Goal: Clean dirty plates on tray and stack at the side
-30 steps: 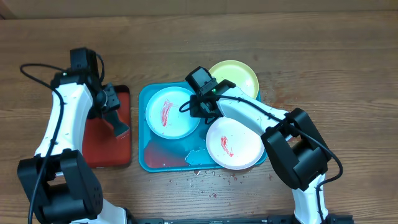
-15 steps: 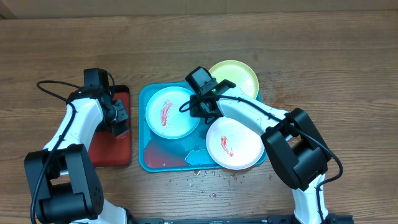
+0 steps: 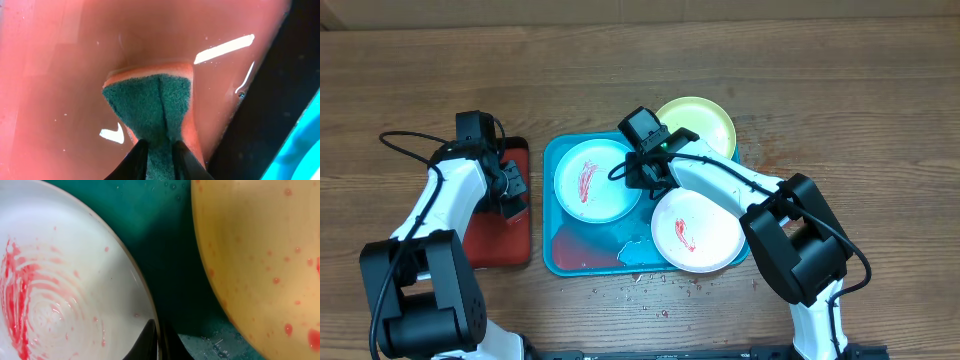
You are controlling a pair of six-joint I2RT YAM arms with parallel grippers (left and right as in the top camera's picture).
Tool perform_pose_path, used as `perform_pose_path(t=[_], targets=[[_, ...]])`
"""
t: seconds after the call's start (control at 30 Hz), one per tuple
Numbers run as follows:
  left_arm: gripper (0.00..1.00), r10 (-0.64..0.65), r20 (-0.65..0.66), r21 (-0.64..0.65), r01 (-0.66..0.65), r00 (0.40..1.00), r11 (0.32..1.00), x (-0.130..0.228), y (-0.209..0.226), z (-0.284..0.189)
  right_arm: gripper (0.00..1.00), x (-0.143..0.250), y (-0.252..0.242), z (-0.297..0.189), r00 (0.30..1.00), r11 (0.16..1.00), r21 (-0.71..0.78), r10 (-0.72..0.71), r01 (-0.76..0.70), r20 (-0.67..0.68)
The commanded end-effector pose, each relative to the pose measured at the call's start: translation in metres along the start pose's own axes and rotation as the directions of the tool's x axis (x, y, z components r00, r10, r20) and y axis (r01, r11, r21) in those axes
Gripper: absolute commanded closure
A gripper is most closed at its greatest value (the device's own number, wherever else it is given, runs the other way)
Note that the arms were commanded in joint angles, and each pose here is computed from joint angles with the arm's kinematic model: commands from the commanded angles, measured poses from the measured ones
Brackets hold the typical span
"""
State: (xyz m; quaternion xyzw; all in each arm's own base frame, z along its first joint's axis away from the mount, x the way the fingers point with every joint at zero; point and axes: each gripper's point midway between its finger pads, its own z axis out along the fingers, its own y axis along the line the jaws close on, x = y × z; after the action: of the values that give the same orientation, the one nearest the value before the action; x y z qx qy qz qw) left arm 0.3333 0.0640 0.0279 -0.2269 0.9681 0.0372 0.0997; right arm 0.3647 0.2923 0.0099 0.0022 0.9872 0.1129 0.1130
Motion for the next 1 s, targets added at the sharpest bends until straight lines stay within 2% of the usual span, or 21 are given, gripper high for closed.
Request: perform_pose_path(t=[0.0,0.2,0.27,0.3,0.53,0.67,0.7,0.77,0.9,0.97], targets=[[0.80,0.002,-0.022,-0.019,-0.002,1.000,1.000,0.007,0.001,0.008,0.96,0.004,-0.007,0.011,1.000,0.999,0.040,0.001,-0.001,-0.011],[0.82,0.002,-0.056,-0.030,-0.003,0.998,1.000,0.013,0.002,0.018,0.96,0.004,-0.007,0.011,1.000,0.999,0.039,0.001,-0.001,-0.010],[0.89,0.003,-0.077,-0.038,-0.006,0.997,0.999,0.016,0.002,0.028,0.96,0.004,-0.007,0.011,1.000,0.999,0.039,0.001,-0.001,-0.010],[0.96,0.004,-0.081,-0.039,-0.007,0.997,0.999,0.016,0.002,0.031,0.96,0.004,-0.007,0.011,1.000,0.999,0.039,0.001,-0.001,-0.010],[0.96,0.006,-0.095,-0.039,-0.010,0.995,0.999,0.015,0.001,0.032,0.96,0.004,-0.007,0.011,1.000,0.999,0.039,0.002,-0.001,-0.011],[0.96,0.030,-0.049,0.005,-0.030,0.998,1.000,-0.009,-0.008,-0.005,0.96,0.006,-0.004,0.011,1.000,1.000,0.026,0.002,-0.002,-0.022],[0.96,0.065,-0.006,0.057,-0.065,0.998,0.996,-0.025,-0.018,-0.033,0.96,0.007,-0.002,0.011,0.999,1.000,0.005,0.007,-0.006,-0.038],[0.96,0.107,0.038,0.114,-0.110,0.994,0.987,-0.038,-0.028,-0.059,0.96,0.009,0.000,0.010,0.998,1.000,-0.020,0.012,-0.013,-0.058],[0.96,0.254,0.152,0.263,-0.287,0.955,0.921,-0.051,-0.067,-0.106,0.96,0.011,0.002,0.009,0.995,0.997,-0.065,0.028,-0.035,-0.099],[0.96,0.326,0.189,0.279,-0.369,0.926,0.887,-0.049,-0.083,-0.112,0.96,0.013,0.000,0.008,0.992,0.996,-0.075,0.037,-0.046,-0.121]])
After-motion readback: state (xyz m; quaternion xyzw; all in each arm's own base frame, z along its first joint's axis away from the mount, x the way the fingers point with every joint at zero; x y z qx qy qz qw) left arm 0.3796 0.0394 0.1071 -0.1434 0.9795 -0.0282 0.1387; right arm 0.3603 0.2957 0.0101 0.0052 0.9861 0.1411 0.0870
